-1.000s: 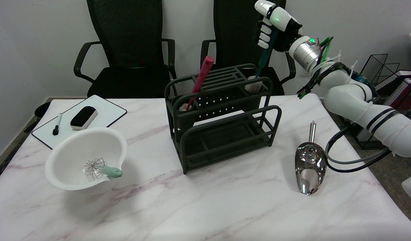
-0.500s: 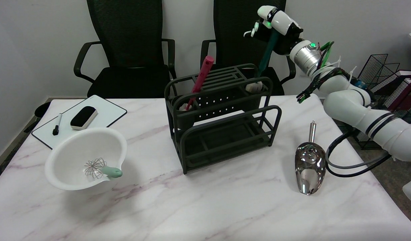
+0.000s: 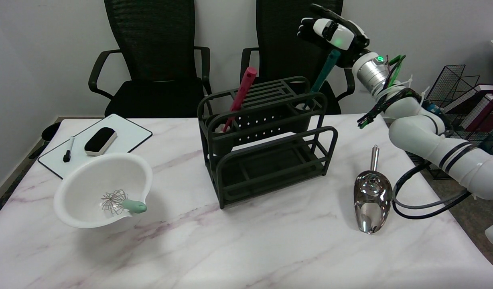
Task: Place the blue sponge bottle brush into the kitchen storage rack.
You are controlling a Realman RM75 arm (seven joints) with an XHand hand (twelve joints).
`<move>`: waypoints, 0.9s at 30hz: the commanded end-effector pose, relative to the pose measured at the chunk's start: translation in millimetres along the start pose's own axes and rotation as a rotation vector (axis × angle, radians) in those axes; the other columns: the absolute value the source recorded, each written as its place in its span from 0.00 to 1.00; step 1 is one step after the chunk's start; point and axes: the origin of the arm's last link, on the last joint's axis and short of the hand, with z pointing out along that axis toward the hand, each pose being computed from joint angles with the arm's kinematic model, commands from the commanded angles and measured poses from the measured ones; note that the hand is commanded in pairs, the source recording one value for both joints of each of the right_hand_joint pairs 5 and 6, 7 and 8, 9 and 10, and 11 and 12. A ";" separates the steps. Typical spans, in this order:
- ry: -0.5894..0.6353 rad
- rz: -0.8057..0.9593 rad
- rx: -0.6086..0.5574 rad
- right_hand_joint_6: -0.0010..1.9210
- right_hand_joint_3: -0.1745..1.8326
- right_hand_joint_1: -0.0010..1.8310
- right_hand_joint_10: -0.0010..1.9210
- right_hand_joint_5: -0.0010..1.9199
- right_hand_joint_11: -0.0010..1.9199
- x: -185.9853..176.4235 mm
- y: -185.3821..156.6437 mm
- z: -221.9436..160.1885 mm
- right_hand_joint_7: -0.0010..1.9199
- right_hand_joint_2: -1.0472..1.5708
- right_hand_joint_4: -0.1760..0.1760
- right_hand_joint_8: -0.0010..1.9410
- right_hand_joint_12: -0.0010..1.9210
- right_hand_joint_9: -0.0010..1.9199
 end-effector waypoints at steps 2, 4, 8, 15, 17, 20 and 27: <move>0.088 -0.010 0.137 0.20 0.77 0.60 0.35 0.20 0.32 35.7 -9.0 -32.8 0.37 0.54 0.50 0.37 0.32 0.35; 0.115 -0.028 0.166 0.21 0.77 0.60 0.35 0.21 0.32 47.4 -12.2 -42.9 0.37 0.55 0.50 0.37 0.32 0.35; 0.185 -0.053 0.181 0.23 0.75 0.60 0.35 0.23 0.32 73.2 -8.0 -70.0 0.39 0.57 0.50 0.38 0.32 0.35; 0.298 -0.088 0.210 0.30 0.72 0.58 0.37 0.30 0.31 110.4 5.8 -120.7 0.42 0.61 0.50 0.42 0.31 0.37; 0.347 -0.109 0.213 0.30 0.71 0.58 0.37 0.30 0.31 125.5 9.9 -139.3 0.43 0.62 0.50 0.42 0.31 0.37; 0.408 -0.141 0.232 0.31 0.69 0.58 0.38 0.31 0.31 143.3 12.6 -163.4 0.44 0.63 0.50 0.44 0.31 0.39; 0.482 -0.172 0.266 0.34 0.67 0.56 0.48 0.34 0.31 158.5 28.1 -205.0 0.53 0.67 0.50 0.52 0.31 0.48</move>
